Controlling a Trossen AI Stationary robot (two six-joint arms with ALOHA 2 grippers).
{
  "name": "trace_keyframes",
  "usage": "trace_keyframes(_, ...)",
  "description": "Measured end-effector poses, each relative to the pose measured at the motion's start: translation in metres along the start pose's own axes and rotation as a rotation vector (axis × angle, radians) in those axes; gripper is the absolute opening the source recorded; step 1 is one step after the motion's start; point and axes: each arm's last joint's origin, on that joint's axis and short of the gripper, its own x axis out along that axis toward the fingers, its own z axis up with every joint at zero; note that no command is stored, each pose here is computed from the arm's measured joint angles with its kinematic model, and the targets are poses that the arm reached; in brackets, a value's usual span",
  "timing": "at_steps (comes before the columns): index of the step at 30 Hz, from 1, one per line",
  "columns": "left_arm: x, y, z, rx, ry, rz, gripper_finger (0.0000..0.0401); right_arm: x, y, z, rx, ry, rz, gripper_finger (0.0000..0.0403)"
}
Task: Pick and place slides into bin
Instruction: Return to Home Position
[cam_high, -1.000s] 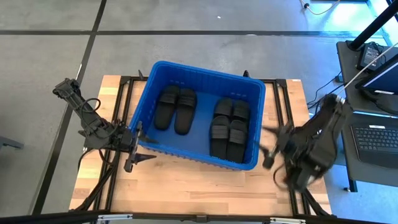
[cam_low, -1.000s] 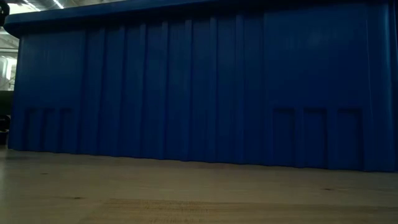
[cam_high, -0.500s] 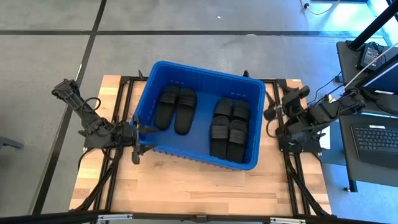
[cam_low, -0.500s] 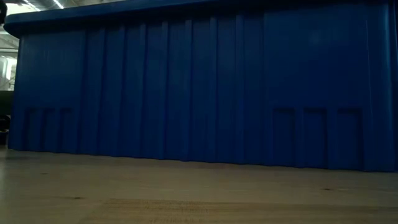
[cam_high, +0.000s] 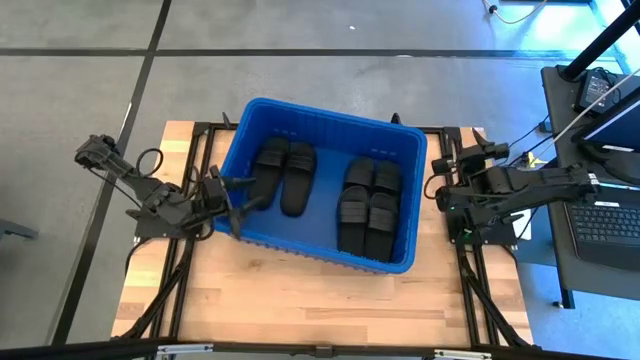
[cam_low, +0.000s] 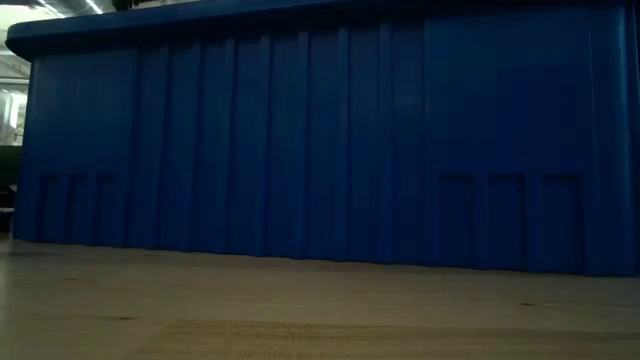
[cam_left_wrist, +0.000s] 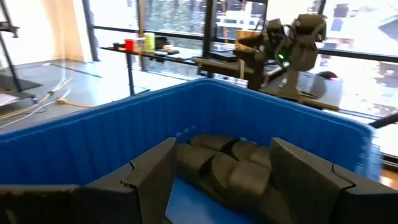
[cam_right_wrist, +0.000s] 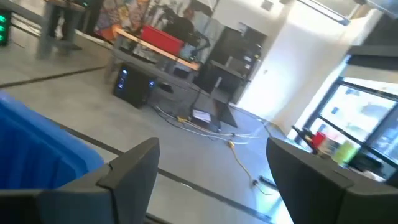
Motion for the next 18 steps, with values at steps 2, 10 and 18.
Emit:
trace_keyframes(2, 0.003, 0.002, 0.0, -0.002, -0.002, 0.022, 0.0248, 0.002, 0.006, -0.009, 0.009, 0.011, -0.025, 0.0296)
trace_keyframes(10, 0.012, 0.01, 0.002, -0.001, -0.009, 0.088, 0.0248, 0.012, 0.02, -0.034, 0.178, 0.038, -0.118, 0.0296)
trace_keyframes(18, 0.017, 0.016, 0.003, 0.017, -0.011, 0.129, 0.0248, 0.008, 0.017, 0.01, 0.497, 0.011, -0.073, 0.0296)
